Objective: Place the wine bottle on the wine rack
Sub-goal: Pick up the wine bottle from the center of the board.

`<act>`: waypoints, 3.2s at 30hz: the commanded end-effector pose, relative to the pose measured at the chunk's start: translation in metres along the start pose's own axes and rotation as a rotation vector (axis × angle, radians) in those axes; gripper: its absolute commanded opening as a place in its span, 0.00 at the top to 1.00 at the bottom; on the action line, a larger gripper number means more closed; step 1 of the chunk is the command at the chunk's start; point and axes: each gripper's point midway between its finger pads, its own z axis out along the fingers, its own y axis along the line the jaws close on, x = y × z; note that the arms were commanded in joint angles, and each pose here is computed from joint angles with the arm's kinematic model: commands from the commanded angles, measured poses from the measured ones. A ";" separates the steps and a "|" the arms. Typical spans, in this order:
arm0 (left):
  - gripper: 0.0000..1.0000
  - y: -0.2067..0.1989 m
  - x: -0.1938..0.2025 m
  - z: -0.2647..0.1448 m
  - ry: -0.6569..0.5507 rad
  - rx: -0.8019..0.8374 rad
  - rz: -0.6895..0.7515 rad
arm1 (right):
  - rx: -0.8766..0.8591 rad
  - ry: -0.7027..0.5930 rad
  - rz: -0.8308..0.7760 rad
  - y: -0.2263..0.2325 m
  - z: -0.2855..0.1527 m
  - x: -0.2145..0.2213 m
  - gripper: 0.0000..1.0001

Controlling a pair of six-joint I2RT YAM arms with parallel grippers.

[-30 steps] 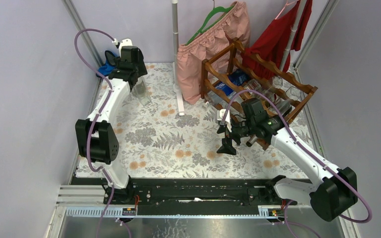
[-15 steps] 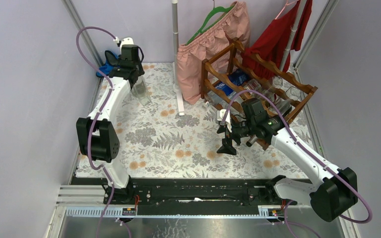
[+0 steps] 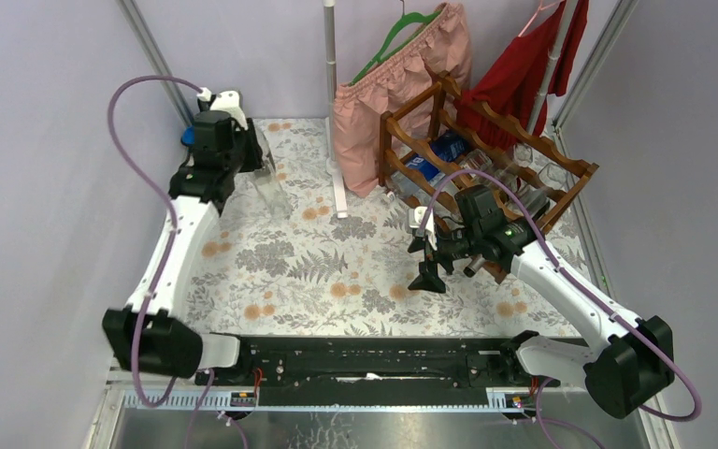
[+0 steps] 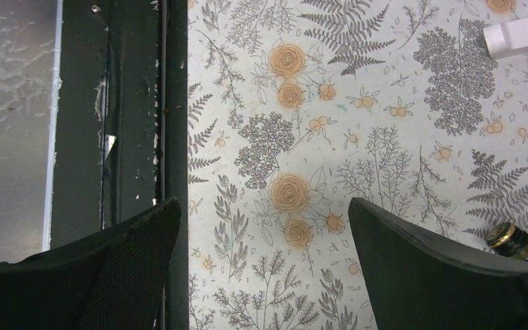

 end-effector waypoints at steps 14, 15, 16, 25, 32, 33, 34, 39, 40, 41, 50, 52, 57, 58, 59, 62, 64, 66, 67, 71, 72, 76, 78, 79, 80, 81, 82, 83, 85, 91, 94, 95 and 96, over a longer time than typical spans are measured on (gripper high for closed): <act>1.00 -0.165 0.072 -0.132 0.009 0.840 0.198 | -0.048 -0.177 -0.073 0.004 -0.002 -0.045 0.00; 1.00 -0.174 0.075 -0.140 0.003 0.871 0.210 | -0.049 -0.182 -0.071 0.002 -0.001 -0.049 0.00; 1.00 -0.183 0.079 -0.147 0.001 0.906 0.220 | -0.052 -0.191 -0.073 0.000 -0.001 -0.054 0.00; 1.00 -0.232 0.085 -0.190 -0.030 1.098 0.162 | -0.052 -0.282 -0.008 -0.016 0.009 -0.085 0.00; 1.00 -0.251 0.089 -0.194 -0.016 1.158 0.114 | -0.103 -0.289 0.045 -0.005 0.023 -0.079 0.00; 1.00 -0.252 0.088 -0.194 -0.014 1.153 0.103 | -0.111 -0.291 0.055 -0.004 0.024 -0.077 0.00; 1.00 -0.252 0.087 -0.192 -0.012 1.142 0.087 | -0.116 -0.294 0.062 -0.003 0.025 -0.076 0.00; 1.00 -0.254 0.079 -0.182 0.040 1.067 -0.056 | -0.041 -0.285 0.083 -0.014 0.033 -0.065 0.00; 1.00 -0.254 0.079 -0.180 0.049 1.055 -0.078 | -0.028 -0.285 0.095 -0.018 0.035 -0.064 0.00; 1.00 -0.254 0.078 -0.179 0.052 1.046 -0.098 | -0.027 -0.282 0.105 -0.019 0.036 -0.063 0.00; 1.00 -0.250 0.070 -0.170 0.036 0.979 -0.240 | 0.035 -0.228 0.145 -0.027 0.056 -0.043 0.03; 1.00 -0.249 0.071 -0.168 0.038 0.970 -0.247 | 0.045 -0.212 0.163 -0.030 0.059 -0.039 0.20; 1.00 -0.251 0.071 -0.168 0.041 0.976 -0.265 | 0.036 -0.203 0.179 -0.030 0.063 -0.040 0.70; 1.00 -0.251 0.071 -0.168 0.045 0.979 -0.266 | 0.031 -0.205 0.182 -0.029 0.063 -0.042 0.78; 1.00 -0.251 0.071 -0.169 0.046 0.984 -0.267 | 0.024 -0.205 0.186 -0.028 0.062 -0.043 0.84; 0.95 -0.250 0.071 -0.173 0.047 0.989 -0.269 | -0.007 -0.213 0.182 -0.022 0.059 -0.050 0.99; 0.67 -0.248 0.072 -0.175 0.050 0.988 -0.275 | -0.049 -0.224 0.156 -0.013 0.056 -0.055 1.00; 0.41 -0.247 0.073 -0.180 0.054 1.004 -0.275 | -0.084 -0.236 0.118 -0.005 0.052 -0.059 1.00; 0.31 -0.246 0.074 -0.183 0.054 1.017 -0.268 | -0.096 -0.235 0.100 -0.002 0.050 -0.059 1.00; 0.02 -0.237 0.082 -0.197 0.051 1.044 -0.217 | -0.108 -0.197 0.011 0.004 0.041 -0.058 1.00; 0.01 -0.232 0.085 -0.200 0.054 1.036 -0.209 | -0.105 -0.193 -0.027 0.003 0.038 -0.060 1.00; 0.01 -0.203 0.098 -0.206 0.065 0.946 -0.213 | -0.135 -0.156 -0.120 0.010 0.032 -0.057 1.00; 0.01 -0.191 0.107 -0.214 0.096 0.938 -0.221 | -0.146 -0.126 -0.197 0.011 0.032 -0.054 1.00; 0.01 -0.187 0.111 -0.218 0.119 0.941 -0.231 | -0.148 -0.103 -0.231 0.012 0.032 -0.052 1.00; 0.02 -0.183 0.116 -0.221 0.150 0.940 -0.249 | -0.148 -0.079 -0.272 0.012 0.033 -0.050 1.00; 0.02 -0.180 0.120 -0.225 0.182 0.938 -0.268 | -0.147 -0.056 -0.313 0.011 0.035 -0.047 1.00; 0.03 -0.178 0.123 -0.228 0.211 0.942 -0.291 | -0.145 -0.036 -0.349 0.011 0.037 -0.046 1.00; 0.03 -0.177 0.125 -0.231 0.235 0.945 -0.313 | -0.150 -0.020 -0.392 0.013 0.039 -0.045 1.00; 0.04 -0.176 0.128 -0.237 0.279 0.963 -0.358 | -0.144 0.009 -0.461 0.012 0.043 -0.045 1.00; 0.10 -0.188 0.155 -0.248 0.488 1.083 -0.429 | -0.127 0.071 -0.569 0.009 0.049 -0.053 1.00; 0.12 -0.194 0.173 -0.253 0.593 1.155 -0.430 | -0.129 0.091 -0.582 0.008 0.051 -0.055 1.00; 0.12 -0.194 0.176 -0.254 0.609 1.166 -0.428 | -0.133 0.095 -0.580 0.009 0.052 -0.054 1.00; 0.12 -0.194 0.176 -0.255 0.607 1.169 -0.424 | -0.138 0.100 -0.577 0.009 0.054 -0.053 1.00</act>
